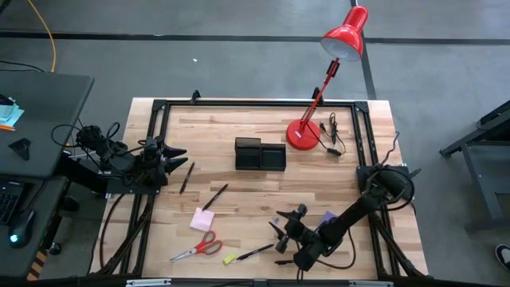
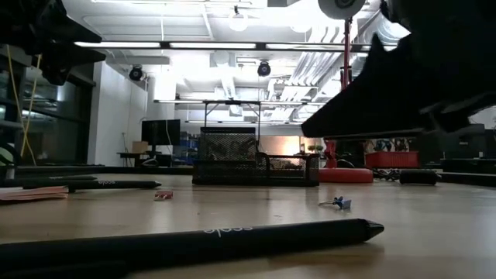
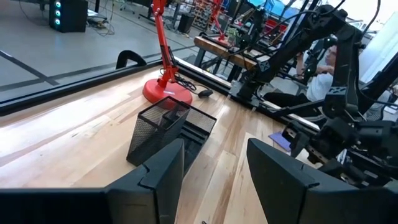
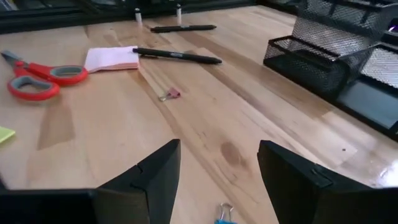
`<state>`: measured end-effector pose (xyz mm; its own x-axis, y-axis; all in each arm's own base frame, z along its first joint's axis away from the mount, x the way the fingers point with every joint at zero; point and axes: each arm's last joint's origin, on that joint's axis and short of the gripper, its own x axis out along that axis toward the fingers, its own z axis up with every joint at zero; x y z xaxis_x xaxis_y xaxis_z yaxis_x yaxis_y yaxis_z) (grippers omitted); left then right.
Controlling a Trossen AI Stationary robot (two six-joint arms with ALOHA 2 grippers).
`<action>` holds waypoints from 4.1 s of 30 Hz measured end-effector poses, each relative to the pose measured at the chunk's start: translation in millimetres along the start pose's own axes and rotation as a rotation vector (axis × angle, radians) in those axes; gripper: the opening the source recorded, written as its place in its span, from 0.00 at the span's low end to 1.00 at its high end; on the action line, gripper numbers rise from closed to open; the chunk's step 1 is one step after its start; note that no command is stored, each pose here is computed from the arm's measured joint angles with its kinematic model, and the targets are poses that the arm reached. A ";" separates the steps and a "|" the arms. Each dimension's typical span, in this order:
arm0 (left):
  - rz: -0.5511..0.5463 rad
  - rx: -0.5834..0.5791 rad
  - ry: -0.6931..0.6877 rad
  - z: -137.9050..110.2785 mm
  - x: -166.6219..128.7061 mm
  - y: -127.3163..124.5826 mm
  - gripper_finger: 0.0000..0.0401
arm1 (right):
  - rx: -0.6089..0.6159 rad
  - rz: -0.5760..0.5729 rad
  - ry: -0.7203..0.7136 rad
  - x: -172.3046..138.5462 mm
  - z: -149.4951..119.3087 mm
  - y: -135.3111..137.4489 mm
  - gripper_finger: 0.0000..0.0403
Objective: Pick and place office supplies into organizer
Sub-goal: Put the blue binder clip into the black desk organizer
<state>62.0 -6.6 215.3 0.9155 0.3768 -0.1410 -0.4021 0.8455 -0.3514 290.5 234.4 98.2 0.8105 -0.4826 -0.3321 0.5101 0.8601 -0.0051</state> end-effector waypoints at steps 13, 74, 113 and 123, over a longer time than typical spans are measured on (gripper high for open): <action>0.000 0.000 0.000 0.0 0.0 0.0 0.42 | 0.080 -0.055 0.033 7.8 -29.6 -6.1 0.51; 0.000 0.000 0.000 0.0 0.0 0.0 0.42 | -0.123 -0.081 0.020 37.2 -5.7 17.6 0.14; 0.000 0.000 0.000 0.0 0.0 0.0 0.42 | -0.216 0.176 0.076 152.4 96.0 -6.5 0.11; 0.000 0.000 0.000 0.1 0.0 0.0 0.42 | -0.102 0.605 -0.146 163.9 137.7 -9.7 0.09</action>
<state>62.0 -6.6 215.3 0.9154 0.3771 -0.1406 -0.4023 0.8453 -0.3516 458.1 124.2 173.7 0.9815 0.0832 -0.1723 -0.0754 0.9958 0.0512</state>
